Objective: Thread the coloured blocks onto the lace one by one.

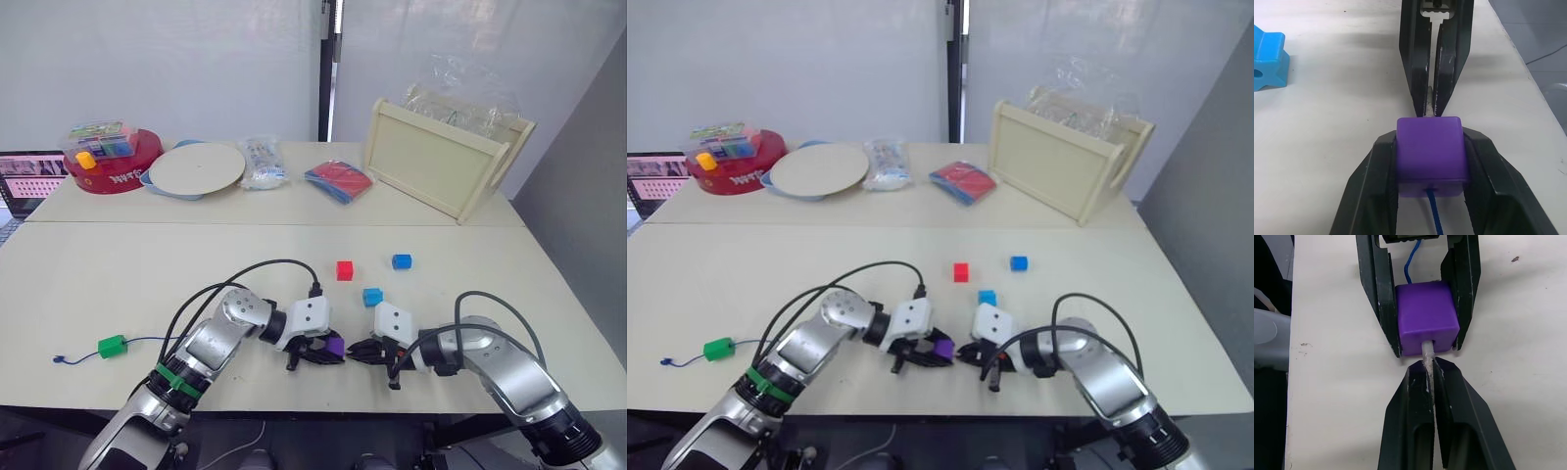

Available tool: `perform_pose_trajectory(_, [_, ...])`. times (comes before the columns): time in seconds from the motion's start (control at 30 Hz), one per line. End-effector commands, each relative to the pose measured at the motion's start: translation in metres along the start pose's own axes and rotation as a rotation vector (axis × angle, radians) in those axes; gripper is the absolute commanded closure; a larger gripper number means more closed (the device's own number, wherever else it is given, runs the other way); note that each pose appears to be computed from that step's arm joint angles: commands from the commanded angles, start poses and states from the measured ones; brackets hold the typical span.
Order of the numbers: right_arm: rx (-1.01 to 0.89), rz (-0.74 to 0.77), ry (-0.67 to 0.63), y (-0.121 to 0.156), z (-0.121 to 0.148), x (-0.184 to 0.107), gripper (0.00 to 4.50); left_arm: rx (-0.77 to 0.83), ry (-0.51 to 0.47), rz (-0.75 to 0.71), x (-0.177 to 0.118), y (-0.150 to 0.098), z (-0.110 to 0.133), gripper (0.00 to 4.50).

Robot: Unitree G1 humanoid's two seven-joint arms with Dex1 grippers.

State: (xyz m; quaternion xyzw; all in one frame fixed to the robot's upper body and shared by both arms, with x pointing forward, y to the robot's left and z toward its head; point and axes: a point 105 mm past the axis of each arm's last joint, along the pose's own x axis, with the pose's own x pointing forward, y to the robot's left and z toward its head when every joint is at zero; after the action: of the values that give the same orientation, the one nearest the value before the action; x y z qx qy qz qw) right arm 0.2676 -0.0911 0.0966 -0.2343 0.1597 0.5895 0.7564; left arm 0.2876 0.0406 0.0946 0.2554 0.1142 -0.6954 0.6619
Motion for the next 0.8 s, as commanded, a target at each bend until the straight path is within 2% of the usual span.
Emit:
perform_pose_trajectory(0.03, [-0.055, -0.011, -0.028, -0.004, 0.012, -0.004, 4.5, 0.007, 0.013, 0.0, -0.006, -0.003, 0.0, 3.29])
perform_pose_trajectory(0.23, [-0.074, 0.006, -0.04, -0.003, 0.017, -0.004, 4.5, -0.082, 0.096, 0.135, -0.059, -0.007, -0.028, 3.29])
perform_pose_trajectory(0.3, [-0.076, 0.009, -0.041, -0.002, 0.018, -0.004, 4.5, -0.138, 0.156, 0.181, -0.088, -0.016, -0.046, 3.29])
perform_pose_trajectory(0.37, [-0.076, 0.01, -0.042, -0.002, 0.018, -0.004, 4.5, -0.219, 0.282, 0.244, -0.133, -0.031, -0.079, 3.29])
perform_pose_trajectory(0.43, [-0.076, 0.01, -0.041, -0.001, 0.017, -0.006, 4.5, -0.259, 0.341, 0.274, -0.157, -0.04, -0.092, 3.29])
perform_pose_trajectory(0.57, [-0.073, 0.016, -0.036, 0.0, 0.015, -0.008, 4.5, -0.341, 0.562, 0.369, -0.233, -0.066, -0.131, 3.29])
perform_pose_trajectory(0.67, [-0.072, 0.027, -0.032, 0.0, 0.013, -0.009, 4.5, -0.35, 0.635, 0.437, -0.264, -0.074, -0.14, 3.29])
perform_pose_trajectory(0.8, [-0.075, 0.038, -0.031, 0.0, 0.014, -0.008, 4.5, -0.319, 0.648, 0.477, -0.277, -0.072, -0.139, 3.29])
